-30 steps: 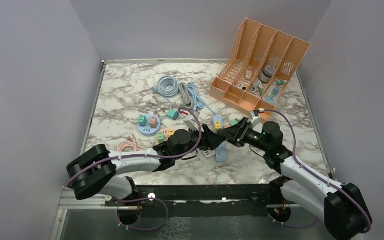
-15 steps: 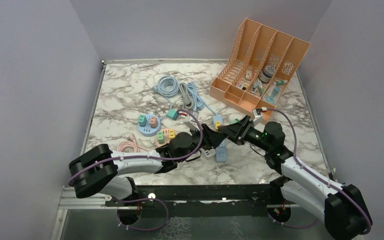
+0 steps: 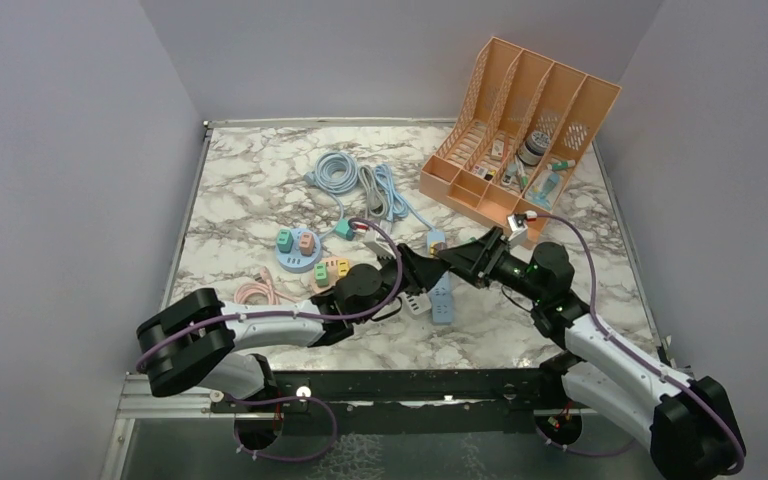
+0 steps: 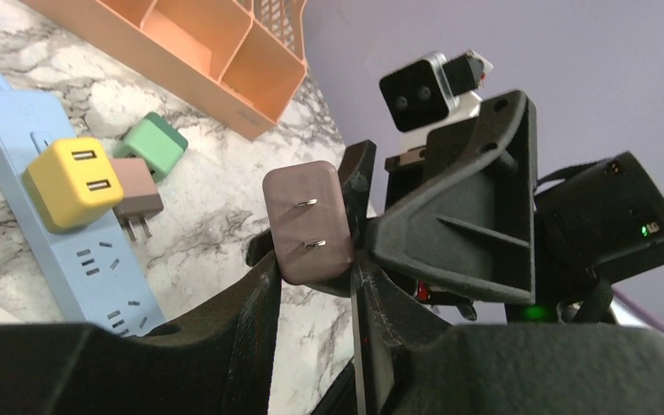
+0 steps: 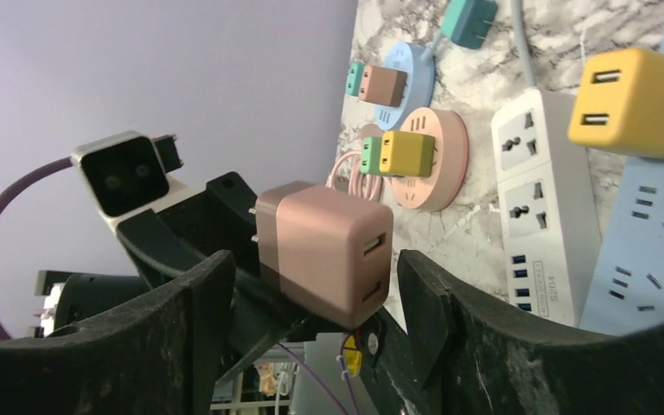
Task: Insert the plug
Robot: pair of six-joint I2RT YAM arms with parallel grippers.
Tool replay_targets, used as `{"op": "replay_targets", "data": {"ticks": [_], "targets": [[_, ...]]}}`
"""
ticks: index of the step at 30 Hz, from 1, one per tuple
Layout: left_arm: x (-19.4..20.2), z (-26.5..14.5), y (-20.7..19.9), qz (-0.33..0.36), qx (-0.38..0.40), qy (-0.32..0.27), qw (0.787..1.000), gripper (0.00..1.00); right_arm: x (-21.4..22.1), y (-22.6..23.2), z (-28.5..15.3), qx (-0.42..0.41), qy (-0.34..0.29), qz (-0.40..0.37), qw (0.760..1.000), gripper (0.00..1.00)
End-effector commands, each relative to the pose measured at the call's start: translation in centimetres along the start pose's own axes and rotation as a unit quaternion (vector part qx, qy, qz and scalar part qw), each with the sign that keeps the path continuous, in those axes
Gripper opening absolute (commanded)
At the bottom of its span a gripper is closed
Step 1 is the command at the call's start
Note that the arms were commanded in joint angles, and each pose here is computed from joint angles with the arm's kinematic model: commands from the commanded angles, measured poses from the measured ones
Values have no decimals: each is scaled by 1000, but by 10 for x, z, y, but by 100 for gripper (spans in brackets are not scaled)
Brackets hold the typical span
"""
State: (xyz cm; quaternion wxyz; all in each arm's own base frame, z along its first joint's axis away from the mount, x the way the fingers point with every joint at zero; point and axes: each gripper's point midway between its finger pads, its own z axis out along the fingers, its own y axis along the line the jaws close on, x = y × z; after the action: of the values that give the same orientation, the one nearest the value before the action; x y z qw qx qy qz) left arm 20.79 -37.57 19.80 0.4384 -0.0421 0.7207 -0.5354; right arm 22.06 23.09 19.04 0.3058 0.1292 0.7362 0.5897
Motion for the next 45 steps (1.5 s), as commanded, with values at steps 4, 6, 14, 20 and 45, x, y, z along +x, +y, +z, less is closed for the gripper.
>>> {"op": "replay_targets", "data": {"ticks": [4, 6, 14, 20, 45], "targets": [[-39, -15, -27, -10, 47, -59, 997, 11, -7, 36, -8, -48, -16, -31, 998, 78], [-39, -19, -34, -12, 60, -54, 997, 11, -7, 40, -11, -55, -20, -28, 998, 79], [-51, -36, -68, -59, 117, -36, 991, 11, -7, 54, -23, -88, -35, -7, 995, 76], [-55, -45, -89, -80, 146, -17, 986, 11, -7, 72, -24, -108, -21, -30, 993, 67], [-49, -48, -105, -95, 174, 17, 980, 11, 12, 118, -38, -223, 40, -78, 971, 35]]}}
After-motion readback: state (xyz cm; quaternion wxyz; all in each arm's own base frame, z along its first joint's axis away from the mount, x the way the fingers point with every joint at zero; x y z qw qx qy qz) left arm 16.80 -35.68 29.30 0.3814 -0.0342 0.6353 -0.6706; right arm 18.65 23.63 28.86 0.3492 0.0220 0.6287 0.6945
